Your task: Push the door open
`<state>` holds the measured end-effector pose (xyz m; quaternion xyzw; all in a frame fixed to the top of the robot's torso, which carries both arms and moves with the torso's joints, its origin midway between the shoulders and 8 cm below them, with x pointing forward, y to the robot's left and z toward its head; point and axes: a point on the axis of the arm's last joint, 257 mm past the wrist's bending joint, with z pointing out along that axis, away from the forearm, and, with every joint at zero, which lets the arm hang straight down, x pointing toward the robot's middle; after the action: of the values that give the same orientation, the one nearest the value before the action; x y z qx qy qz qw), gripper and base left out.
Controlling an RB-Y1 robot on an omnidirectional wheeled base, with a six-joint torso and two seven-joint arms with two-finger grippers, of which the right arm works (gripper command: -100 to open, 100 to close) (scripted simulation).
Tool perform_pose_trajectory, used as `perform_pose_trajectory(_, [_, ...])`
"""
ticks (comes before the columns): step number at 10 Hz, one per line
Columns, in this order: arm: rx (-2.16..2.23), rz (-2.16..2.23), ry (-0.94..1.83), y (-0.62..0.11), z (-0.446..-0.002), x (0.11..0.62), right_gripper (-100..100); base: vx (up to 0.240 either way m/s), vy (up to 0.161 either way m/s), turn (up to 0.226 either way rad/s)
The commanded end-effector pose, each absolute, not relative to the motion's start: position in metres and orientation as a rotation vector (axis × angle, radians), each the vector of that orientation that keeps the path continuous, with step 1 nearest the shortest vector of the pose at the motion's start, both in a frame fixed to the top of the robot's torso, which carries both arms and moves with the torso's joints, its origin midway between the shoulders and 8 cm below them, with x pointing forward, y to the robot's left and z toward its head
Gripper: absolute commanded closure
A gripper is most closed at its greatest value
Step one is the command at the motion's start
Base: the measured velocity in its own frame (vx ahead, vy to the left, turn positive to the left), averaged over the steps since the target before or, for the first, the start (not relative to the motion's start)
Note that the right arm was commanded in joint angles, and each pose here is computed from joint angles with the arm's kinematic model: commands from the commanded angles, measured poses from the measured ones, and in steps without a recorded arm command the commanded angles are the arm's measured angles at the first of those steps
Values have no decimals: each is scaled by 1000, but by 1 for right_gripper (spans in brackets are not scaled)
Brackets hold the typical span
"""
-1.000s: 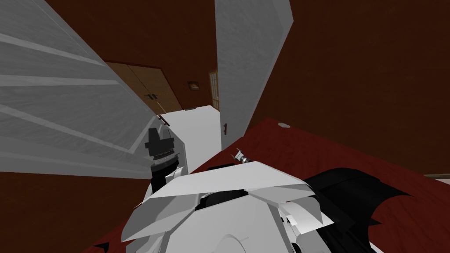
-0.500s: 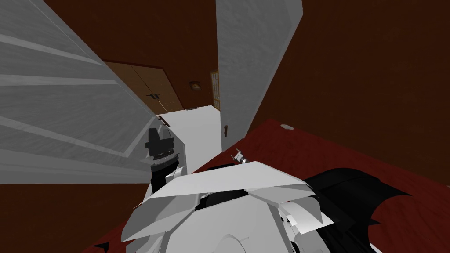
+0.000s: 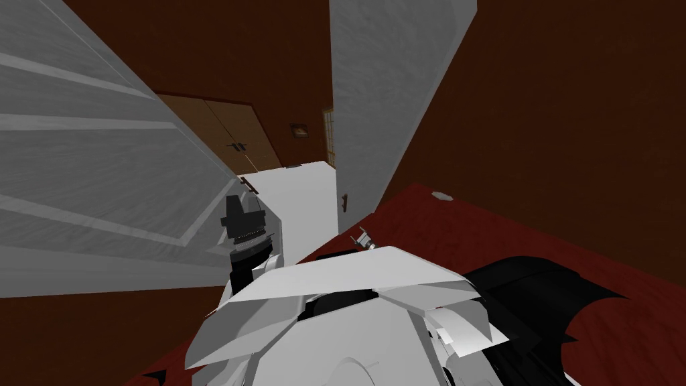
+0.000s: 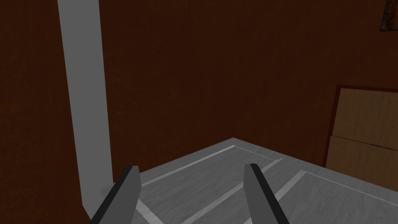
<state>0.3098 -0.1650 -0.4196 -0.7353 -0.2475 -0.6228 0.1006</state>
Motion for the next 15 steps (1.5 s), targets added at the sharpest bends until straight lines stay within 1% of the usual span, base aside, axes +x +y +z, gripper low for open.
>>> perform_pose_trajectory(1, [-2151,-1860,-694,-163,-416,308,-100,80,-37,49])
perform_pose_trajectory(8, [-2081,-1933,-548,-159,-404,307,-100,85,-31,34])
perform_pose_trajectory(14, [-2015,-2012,-390,-157,-392,306,-100,108,-48,39])
perform_pose_trajectory(15, [-2022,-2003,-405,-157,-393,307,-100,52,-21,10])
